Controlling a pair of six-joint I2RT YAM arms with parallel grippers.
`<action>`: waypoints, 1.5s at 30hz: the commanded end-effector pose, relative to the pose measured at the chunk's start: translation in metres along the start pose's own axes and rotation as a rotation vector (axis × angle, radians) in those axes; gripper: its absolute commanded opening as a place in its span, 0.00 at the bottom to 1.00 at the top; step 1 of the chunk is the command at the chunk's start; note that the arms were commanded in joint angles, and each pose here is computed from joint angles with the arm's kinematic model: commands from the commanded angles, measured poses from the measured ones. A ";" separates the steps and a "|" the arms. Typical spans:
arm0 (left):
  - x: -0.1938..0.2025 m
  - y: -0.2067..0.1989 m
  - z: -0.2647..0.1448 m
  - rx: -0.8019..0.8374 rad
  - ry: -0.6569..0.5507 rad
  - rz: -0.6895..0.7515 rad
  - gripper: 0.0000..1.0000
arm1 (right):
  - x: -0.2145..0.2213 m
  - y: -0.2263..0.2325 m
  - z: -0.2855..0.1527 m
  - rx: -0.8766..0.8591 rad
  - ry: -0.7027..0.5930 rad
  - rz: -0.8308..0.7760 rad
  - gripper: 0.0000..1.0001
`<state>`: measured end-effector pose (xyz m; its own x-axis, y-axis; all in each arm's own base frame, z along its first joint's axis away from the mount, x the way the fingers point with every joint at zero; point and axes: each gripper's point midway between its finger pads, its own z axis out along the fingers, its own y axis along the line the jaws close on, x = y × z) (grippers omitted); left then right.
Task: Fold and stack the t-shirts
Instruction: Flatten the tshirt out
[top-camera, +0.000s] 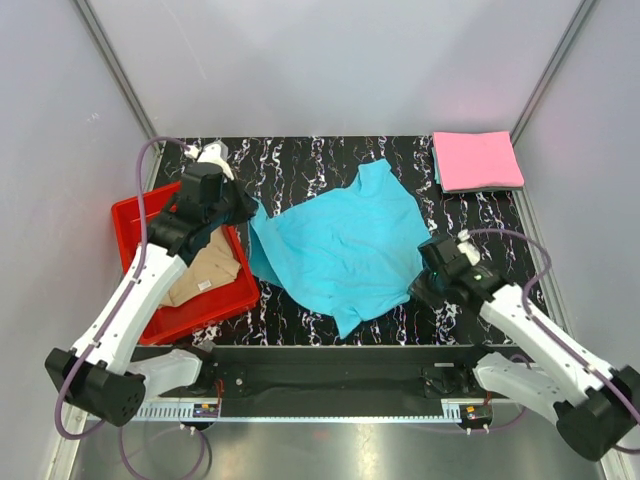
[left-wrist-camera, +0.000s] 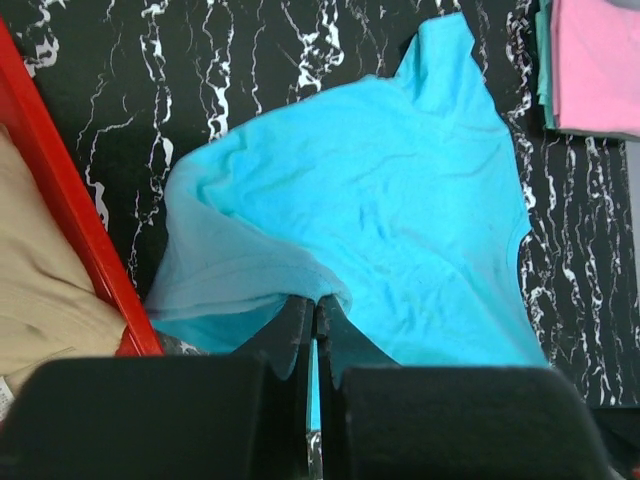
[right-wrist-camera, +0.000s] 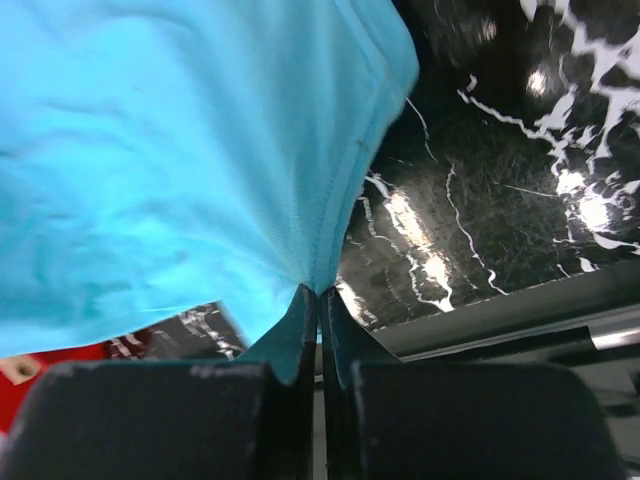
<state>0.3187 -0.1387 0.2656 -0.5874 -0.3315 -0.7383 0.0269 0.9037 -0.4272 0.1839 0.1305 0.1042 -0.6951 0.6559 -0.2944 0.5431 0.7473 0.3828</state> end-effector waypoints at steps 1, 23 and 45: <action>-0.037 -0.017 -0.028 0.048 -0.113 -0.003 0.00 | -0.033 -0.003 -0.044 0.023 -0.133 -0.070 0.00; -0.002 0.020 0.046 -0.095 0.028 0.057 0.00 | -0.177 0.120 0.120 0.130 -0.002 -0.227 0.31; 0.011 0.004 0.039 0.024 0.059 0.047 0.00 | -0.104 -0.014 0.061 0.155 0.007 0.000 0.42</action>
<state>0.3404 -0.1426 0.2115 -0.6824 -0.2570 -0.6843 0.0121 0.9320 -0.3622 0.2735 0.0474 0.0818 -0.7180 0.6311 -0.2935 0.6133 0.7731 0.1619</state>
